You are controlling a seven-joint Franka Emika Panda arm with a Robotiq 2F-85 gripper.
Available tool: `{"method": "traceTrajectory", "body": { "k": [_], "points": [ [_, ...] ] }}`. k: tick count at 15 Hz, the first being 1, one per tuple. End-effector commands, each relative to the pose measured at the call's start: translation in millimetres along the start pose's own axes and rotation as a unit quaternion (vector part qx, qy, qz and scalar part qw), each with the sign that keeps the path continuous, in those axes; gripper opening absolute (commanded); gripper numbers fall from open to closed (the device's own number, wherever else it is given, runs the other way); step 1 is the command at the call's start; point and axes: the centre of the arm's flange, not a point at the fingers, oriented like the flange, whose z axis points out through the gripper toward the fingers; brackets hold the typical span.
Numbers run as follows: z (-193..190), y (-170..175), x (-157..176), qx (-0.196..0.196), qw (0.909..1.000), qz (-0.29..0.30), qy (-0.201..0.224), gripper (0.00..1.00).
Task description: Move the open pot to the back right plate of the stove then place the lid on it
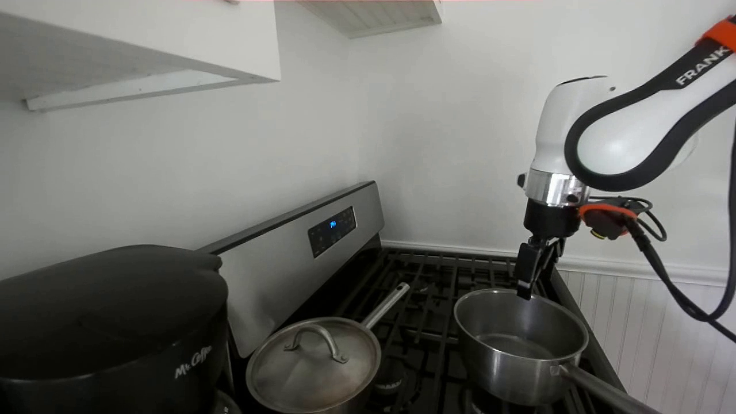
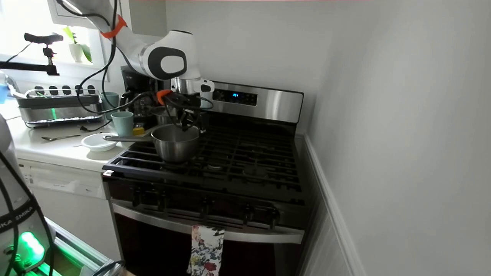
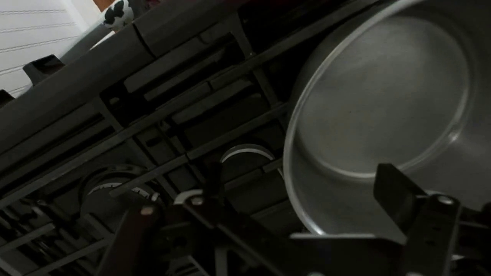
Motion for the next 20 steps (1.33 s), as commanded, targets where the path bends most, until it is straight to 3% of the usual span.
{"method": "traceTrajectory", "body": {
  "k": [1,10,20],
  "points": [
    [21,0,38,0.013,0.9998,-0.012,-0.012,1.00],
    [57,8,72,-0.009,0.9994,-0.004,-0.034,1.00],
    [61,37,84,-0.018,0.9950,0.084,-0.050,1.00]
  ]
}}
